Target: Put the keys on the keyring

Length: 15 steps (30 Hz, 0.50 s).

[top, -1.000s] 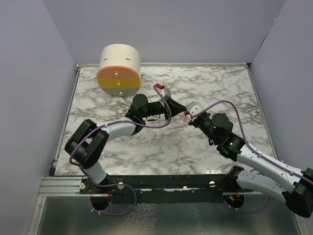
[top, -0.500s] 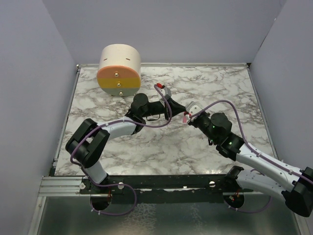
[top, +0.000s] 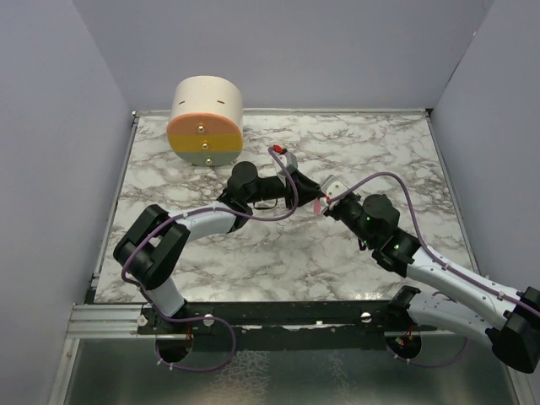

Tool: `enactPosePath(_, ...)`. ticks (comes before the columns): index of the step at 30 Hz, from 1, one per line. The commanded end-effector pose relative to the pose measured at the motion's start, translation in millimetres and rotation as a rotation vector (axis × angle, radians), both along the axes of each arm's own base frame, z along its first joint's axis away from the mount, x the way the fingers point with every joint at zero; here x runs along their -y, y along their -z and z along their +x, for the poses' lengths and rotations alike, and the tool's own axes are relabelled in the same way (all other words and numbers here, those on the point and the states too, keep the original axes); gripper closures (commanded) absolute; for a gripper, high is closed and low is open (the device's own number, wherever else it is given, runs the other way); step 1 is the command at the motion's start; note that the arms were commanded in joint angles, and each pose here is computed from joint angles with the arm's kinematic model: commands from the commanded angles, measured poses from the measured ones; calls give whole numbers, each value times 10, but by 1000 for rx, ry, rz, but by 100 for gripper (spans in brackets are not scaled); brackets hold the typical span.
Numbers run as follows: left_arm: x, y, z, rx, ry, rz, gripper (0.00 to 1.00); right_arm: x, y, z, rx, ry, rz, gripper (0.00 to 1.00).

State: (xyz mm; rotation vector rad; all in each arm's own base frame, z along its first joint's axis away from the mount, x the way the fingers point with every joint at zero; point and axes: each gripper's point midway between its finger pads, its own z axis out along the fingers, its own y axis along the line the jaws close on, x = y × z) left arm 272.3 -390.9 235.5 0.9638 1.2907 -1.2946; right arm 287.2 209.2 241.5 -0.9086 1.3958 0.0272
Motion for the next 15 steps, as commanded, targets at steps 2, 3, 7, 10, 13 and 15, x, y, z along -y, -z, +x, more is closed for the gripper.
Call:
enactPosePath(2,-6,-102,-85,16,33,-11,79,-87,-190,-16,32,-33,51,99)
enactPosePath(3,-8,-100,-82,15,31,-11,81,-81,-190,-15,33,-31,49,99)
enactPosePath(7,-11,-121,-81,17,28,-14,90,-71,-187,-13,32,-26,48,99)
enactPosePath(10,-13,-123,-78,16,25,-14,99,-66,-189,-14,32,-25,48,99)
enactPosePath(13,-19,-127,-71,17,18,-14,100,-63,-190,-14,31,-23,48,99)
enactPosePath(15,-26,-130,-67,21,11,-14,100,-64,-187,-14,29,-23,50,99)
